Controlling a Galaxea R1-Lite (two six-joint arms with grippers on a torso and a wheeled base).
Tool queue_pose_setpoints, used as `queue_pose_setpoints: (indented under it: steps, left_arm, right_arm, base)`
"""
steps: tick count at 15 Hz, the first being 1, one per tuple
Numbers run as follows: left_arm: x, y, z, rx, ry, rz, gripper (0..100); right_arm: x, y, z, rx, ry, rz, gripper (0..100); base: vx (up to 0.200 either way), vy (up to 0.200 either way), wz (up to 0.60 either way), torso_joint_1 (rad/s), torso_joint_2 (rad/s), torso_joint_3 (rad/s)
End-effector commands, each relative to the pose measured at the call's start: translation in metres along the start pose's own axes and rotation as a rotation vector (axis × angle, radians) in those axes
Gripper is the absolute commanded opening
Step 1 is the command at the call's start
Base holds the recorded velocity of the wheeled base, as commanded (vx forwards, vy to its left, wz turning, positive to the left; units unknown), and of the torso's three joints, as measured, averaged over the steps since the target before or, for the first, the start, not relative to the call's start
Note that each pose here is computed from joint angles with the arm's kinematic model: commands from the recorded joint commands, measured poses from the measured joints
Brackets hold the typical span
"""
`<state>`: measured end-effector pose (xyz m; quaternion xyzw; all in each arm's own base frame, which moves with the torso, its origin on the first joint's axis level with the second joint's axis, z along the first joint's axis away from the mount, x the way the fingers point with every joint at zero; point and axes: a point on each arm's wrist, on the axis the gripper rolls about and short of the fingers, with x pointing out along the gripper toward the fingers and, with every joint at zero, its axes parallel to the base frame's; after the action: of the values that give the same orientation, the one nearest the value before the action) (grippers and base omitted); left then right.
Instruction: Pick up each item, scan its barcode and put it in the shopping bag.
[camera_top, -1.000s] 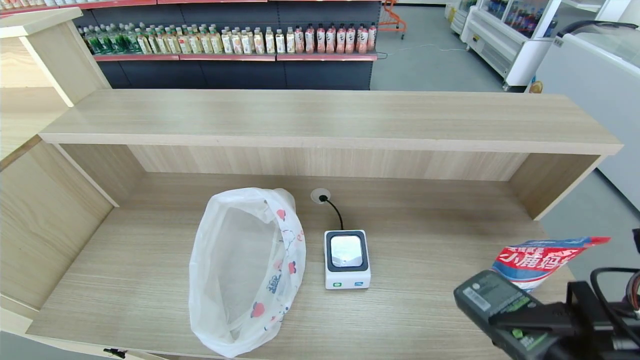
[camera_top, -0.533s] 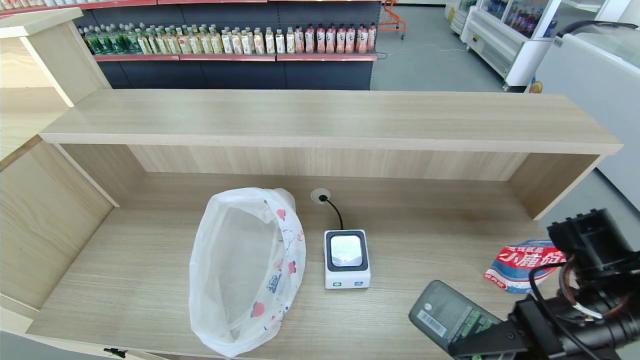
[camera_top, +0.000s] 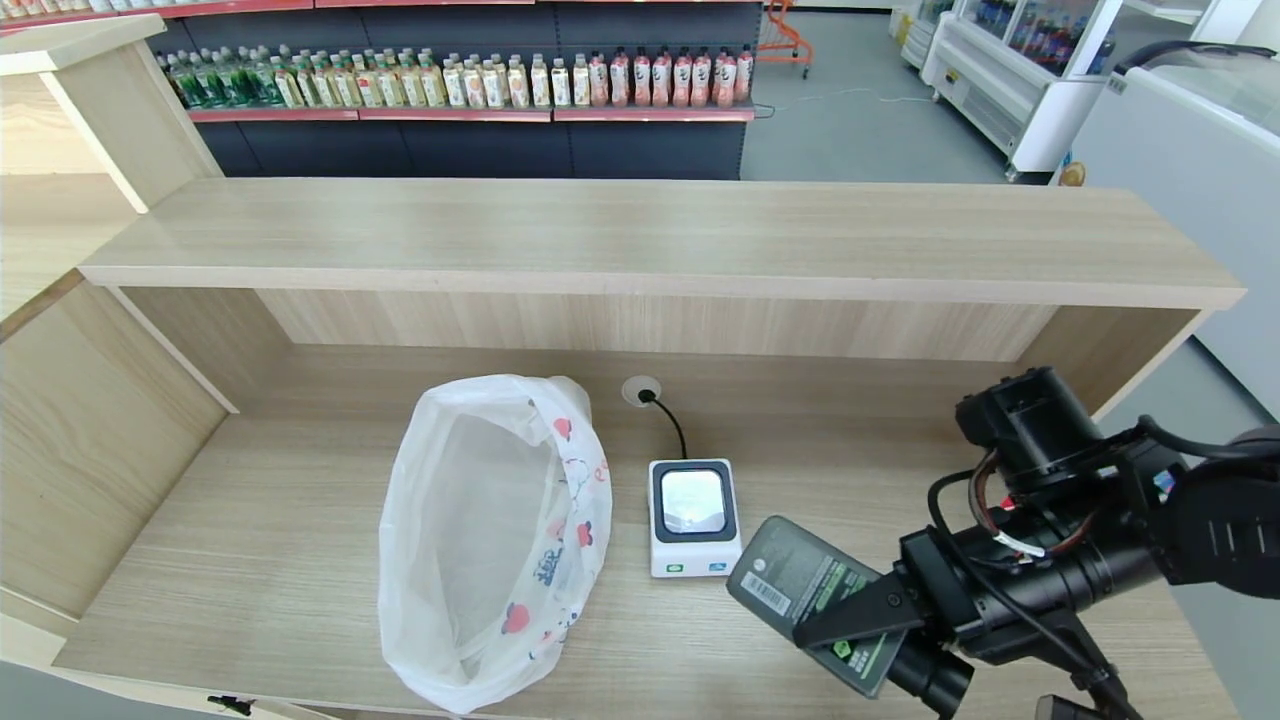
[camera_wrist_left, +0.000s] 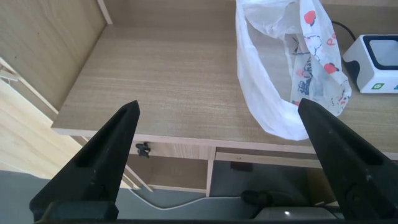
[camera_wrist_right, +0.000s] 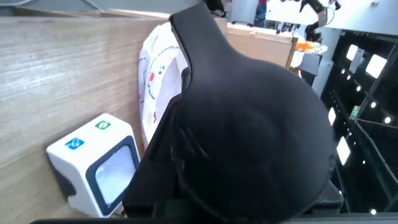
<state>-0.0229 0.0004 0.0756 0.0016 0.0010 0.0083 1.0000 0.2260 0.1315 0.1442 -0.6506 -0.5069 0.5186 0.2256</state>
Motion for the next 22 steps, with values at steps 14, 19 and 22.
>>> queue_pose_setpoints:
  steps: [14,19,22]
  left_arm:
    - [0.000,0.000,0.000,0.000,0.000,0.000,100]
    - [0.000,0.000,0.000,0.000,0.000,0.000,100]
    - [0.000,0.000,0.000,0.000,0.000,0.000,100]
  right_arm:
    - [0.025,-0.008,-0.012,-0.106,-0.132,-0.260,0]
    - [0.023,-0.009,-0.008,-0.101,-0.136,-0.260,0]
    - [0.022,-0.011,-0.009,-0.111,-0.132,-0.263,0]
  base:
    - [0.000,0.000,0.00,0.000,0.00,0.000]
    - [0.000,0.000,0.00,0.000,0.00,0.000]
    - [0.000,0.000,0.00,0.000,0.00,0.000]
